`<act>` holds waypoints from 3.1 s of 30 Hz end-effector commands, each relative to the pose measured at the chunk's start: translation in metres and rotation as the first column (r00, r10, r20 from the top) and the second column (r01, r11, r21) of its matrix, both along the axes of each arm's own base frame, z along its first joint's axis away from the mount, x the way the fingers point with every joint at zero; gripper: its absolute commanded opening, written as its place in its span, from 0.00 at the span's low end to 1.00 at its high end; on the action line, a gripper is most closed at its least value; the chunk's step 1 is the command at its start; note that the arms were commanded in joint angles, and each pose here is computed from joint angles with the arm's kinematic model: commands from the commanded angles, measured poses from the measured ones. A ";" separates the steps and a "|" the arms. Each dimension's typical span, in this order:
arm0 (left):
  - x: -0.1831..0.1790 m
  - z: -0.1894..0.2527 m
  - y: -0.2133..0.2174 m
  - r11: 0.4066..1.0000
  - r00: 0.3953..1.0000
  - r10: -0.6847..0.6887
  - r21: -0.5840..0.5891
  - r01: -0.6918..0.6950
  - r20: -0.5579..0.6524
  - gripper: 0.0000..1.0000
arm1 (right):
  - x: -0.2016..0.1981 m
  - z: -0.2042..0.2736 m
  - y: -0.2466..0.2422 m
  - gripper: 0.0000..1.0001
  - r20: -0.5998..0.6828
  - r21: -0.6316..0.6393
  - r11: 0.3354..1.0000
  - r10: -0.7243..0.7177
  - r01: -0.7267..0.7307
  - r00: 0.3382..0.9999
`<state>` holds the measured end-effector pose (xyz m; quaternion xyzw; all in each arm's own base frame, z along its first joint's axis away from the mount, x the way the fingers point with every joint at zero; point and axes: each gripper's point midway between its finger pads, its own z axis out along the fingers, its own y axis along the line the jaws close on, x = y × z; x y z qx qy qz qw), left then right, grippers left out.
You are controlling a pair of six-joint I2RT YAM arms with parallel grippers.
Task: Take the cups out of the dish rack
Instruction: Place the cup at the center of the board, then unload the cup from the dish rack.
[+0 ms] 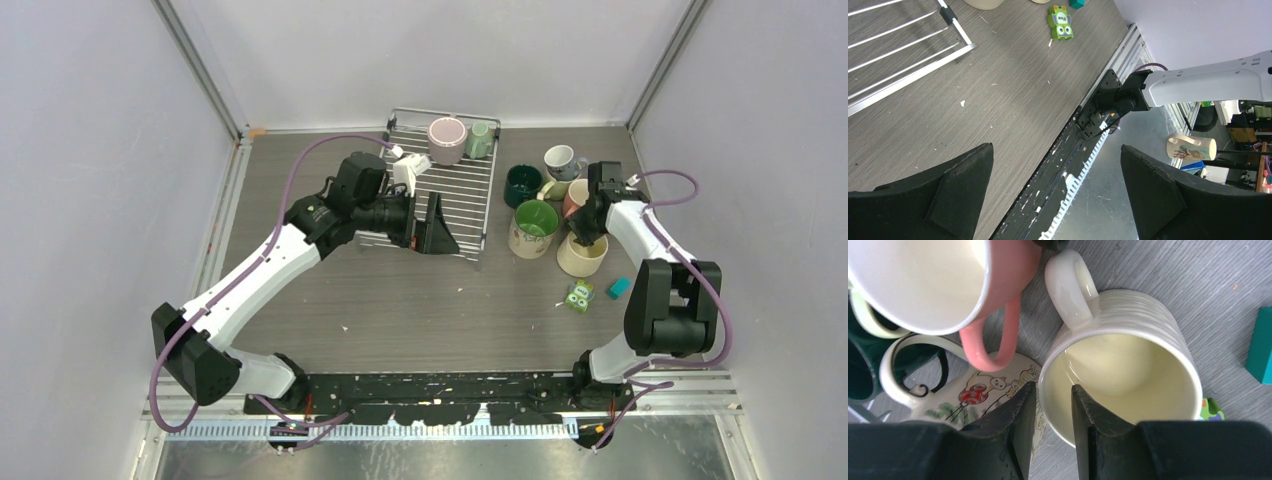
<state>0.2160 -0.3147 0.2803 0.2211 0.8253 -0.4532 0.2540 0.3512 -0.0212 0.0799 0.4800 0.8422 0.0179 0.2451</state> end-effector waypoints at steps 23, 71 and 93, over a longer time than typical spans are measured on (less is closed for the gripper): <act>0.117 0.022 -0.042 0.978 0.964 0.178 0.070 -0.195 0.198 1.00 | -0.039 0.117 0.033 1.00 0.251 -0.014 0.981 0.193 -0.196 0.949; 0.372 -0.116 -0.109 0.883 0.785 0.405 0.023 -0.469 0.468 0.91 | -0.087 0.157 0.046 1.00 0.306 -0.068 0.941 0.336 -0.331 0.891; 0.396 -0.141 -0.099 0.835 0.709 0.446 0.030 -0.549 0.546 0.55 | -0.092 0.137 0.052 1.00 0.281 -0.041 0.927 0.368 -0.372 0.887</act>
